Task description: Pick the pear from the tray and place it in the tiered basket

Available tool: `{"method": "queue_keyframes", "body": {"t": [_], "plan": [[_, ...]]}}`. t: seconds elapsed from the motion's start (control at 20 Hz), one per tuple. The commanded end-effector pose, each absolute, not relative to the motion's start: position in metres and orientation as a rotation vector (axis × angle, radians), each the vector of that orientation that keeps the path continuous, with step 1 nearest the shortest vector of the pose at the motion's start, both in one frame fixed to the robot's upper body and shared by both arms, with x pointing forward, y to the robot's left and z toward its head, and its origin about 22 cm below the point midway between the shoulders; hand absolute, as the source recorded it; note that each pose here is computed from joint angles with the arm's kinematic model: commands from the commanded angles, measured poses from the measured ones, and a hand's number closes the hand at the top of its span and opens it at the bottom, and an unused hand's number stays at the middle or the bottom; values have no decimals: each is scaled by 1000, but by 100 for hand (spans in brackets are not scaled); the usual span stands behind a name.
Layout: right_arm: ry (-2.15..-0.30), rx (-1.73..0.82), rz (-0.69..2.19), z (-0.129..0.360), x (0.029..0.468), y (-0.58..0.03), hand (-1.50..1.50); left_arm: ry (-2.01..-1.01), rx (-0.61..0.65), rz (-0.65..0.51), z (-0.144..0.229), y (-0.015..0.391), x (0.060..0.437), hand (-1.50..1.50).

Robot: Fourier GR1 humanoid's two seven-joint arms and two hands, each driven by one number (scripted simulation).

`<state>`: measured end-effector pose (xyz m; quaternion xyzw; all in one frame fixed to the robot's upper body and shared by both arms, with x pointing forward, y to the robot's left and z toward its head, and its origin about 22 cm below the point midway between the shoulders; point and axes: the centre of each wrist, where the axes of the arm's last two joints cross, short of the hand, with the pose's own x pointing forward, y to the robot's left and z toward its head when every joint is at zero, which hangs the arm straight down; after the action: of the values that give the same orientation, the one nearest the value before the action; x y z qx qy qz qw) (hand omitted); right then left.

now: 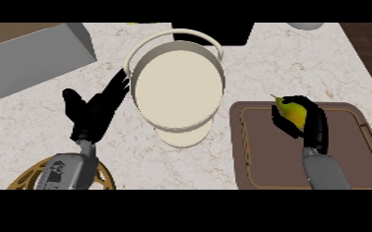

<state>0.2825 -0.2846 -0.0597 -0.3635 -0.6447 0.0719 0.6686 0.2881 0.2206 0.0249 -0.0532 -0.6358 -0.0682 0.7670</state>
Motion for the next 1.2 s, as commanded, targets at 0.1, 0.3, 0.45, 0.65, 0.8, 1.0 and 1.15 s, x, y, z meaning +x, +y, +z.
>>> {"method": "queue_keyframes", "body": {"t": [0.1, 0.3, 0.45, 0.65, 0.8, 1.0, 1.15], "plan": [[-1520, -812, 63, -54, 263, -294, 150, -1366, -104, -139, 32, 224, 284, 0], [-1438, -819, 302, -56, 233, -252, 150, -1385, -97, -123, 26, 227, 286, 0], [-1231, -832, 693, -96, 188, -272, 150, -1388, -95, -146, 27, 229, 281, 0], [-1218, -797, 818, -83, 161, -251, 150, -1374, -68, -124, 21, 237, 276, 0], [-1289, -767, 707, -40, 162, -220, 150, -1371, -62, -102, 30, 236, 278, 0], [-1415, -783, 643, 30, 142, -217, 150, -1361, -50, -84, 25, 246, 277, 0], [-1549, -816, 569, 87, 128, -207, 150, -1365, -66, -86, 13, 243, 267, 0]]}}
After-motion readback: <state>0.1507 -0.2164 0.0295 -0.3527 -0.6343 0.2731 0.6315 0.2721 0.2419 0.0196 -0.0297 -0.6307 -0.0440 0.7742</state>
